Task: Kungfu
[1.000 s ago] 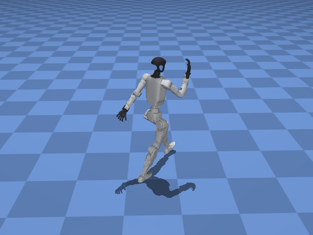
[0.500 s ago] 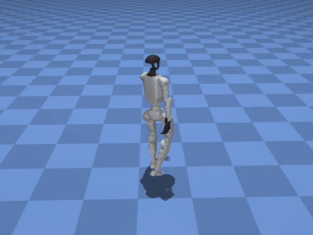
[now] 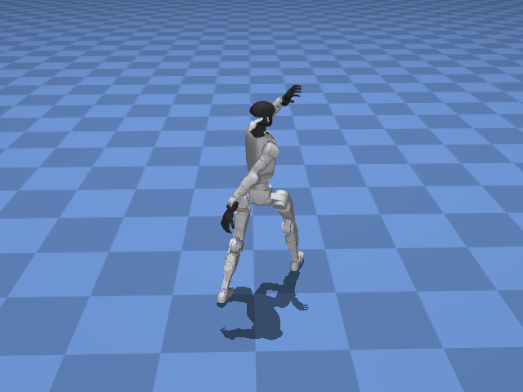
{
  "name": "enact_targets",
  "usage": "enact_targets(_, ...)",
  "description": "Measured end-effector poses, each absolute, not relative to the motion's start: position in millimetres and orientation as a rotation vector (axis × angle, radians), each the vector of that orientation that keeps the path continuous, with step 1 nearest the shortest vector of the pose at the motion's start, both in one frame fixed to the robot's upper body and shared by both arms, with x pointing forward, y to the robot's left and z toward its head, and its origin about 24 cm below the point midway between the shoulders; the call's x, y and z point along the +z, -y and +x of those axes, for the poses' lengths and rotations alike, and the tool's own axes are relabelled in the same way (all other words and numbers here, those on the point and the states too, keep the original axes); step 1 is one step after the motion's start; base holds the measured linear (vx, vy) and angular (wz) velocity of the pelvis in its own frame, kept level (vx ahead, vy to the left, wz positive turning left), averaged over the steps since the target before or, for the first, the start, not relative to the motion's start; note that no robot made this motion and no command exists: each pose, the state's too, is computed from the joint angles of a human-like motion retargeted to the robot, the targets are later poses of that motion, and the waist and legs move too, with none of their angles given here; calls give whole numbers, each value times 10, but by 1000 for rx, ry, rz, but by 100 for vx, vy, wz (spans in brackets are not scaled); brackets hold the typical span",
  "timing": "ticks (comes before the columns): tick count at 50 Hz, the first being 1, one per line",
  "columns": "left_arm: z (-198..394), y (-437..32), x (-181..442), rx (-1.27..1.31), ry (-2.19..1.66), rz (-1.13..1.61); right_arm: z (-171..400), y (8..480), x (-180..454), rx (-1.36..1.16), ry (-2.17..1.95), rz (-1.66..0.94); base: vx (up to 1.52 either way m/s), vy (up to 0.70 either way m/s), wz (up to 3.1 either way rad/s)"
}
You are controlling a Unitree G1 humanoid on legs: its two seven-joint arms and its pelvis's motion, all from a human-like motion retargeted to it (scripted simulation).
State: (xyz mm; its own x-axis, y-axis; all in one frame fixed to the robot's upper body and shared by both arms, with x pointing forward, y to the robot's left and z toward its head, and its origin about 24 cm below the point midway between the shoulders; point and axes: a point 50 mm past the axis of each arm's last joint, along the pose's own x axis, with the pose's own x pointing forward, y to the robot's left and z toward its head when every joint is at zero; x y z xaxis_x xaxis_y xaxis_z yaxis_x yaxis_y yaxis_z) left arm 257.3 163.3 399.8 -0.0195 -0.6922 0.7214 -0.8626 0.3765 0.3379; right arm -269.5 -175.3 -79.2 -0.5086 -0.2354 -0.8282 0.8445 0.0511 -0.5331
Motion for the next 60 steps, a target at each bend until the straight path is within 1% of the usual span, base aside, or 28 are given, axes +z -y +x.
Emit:
enact_targets(3, 2652, -1771, 3948, 389, 1742, 1343, -1971, 2143, -1210, -1596, -1031, 713, 37, -40, 151)
enact_targets(5, 2716, -1856, 3855, 445, 1711, 1337, -1435, 2509, -1317, -1460, -726, 801, 29, -33, 179)
enact_targets(7, 2761, -1912, 3762, 474, 1682, 1343, -887, 2909, -1237, -1225, -470, 834, 38, -42, 172)
enact_targets(10, 2875, -1958, 3582, 501, 1591, 1312, -227, 3489, -760, -834, -230, 719, 10, -26, 204)
enact_targets(13, 3025, -1922, 3250, 434, 1454, 1199, 132, 4026, 7, -547, -111, 482, -3, -29, 238)
enact_targets(15, 3108, -1859, 2954, 346, 1358, 1115, 366, 4233, 504, -400, -52, 339, -24, -20, 220)
enact_targets(17, 3147, -1795, 2649, 257, 1276, 1047, 632, 4322, 969, -249, -7, 216, -36, -5, 245)
enact_targets(20, 3184, -1745, 2180, 173, 1127, 970, 991, 4226, 1391, -24, 4, 82, -35, -21, 211)
enact_targets(21, 3192, -1697, 1948, 142, 1053, 939, 1137, 4129, 1471, 69, 3, 47, -28, -46, 189)
enact_targets(23, 3164, -1552, 1443, 82, 896, 872, 1429, 3883, 1537, 253, 5, -11, -35, -25, 191)
enact_targets(24, 3129, -1468, 1170, 55, 813, 854, 1610, 3734, 1473, 345, 1, -14, -38, 0, 153)
enact_targets(25, 3071, -1378, 896, 27, 730, 844, 1814, 3561, 1391, 441, -5, -13, -29, -11, 102)
enact_targets(27, 2900, -1353, 357, 21, 533, 861, 2356, 3101, 1017, 647, -71, 99, -23, -21, 57)
enact_targets(29, 2683, -1324, -61, 30, 356, 847, 2750, 2592, 582, 851, -250, 238, -32, -6, 36)
enact_targets(30, 2576, -1294, -220, 37, 284, 831, 2848, 2325, 357, 958, -375, 307, -24, 9, 37)
enact_targets(32, 2399, -1191, -433, 34, 191, 800, 2759, 2017, -77, 1081, -646, 442, -16, 15, 42)
enact_targets(35, 2272, -1225, -551, 70, 145, 855, 2566, 1764, -412, 1132, -897, 513, -19, 12, 69)
enact_targets(38, 2213, -1316, -583, 164, 123, 907, 2461, 1453, -587, 1179, -924, 495, -10, 11, 56)
enact_targets(40, 2174, -1350, -621, 194, 82, 902, 2372, 1288, -678, 1179, -931, 548, 6, 16, 42)
enact_targets(44, 2165, -1434, -652, 213, 15, 901, 2325, 1295, -731, 1110, -923, 605, 24, 20, 35)
enact_targets(46, 2200, -1491, -636, 227, -10, 917, 2399, 1381, -706, 1037, -888, 545, 26, 16, 29)
enact_targets(49, 2243, -1541, -600, 274, -43, 912, 2586, 1518, -592, 923, -781, 387, 36, 14, 20)
enact_targets(51, 2232, -1572, -589, 305, -61, 890, 2691, 1562, -486, 900, -704, 280, 49, 13, 10)
enact_targets(55, 2131, -1657, -626, 374, -141, 787, 2831, 1507, -247, 979, -583, 134, 46, 10, 15)
enact_targets(60, 1935, -1841, -686, 457, -221, 673, 3013, 1304, 167, 1133, -422, 29, 61, 53, 83)
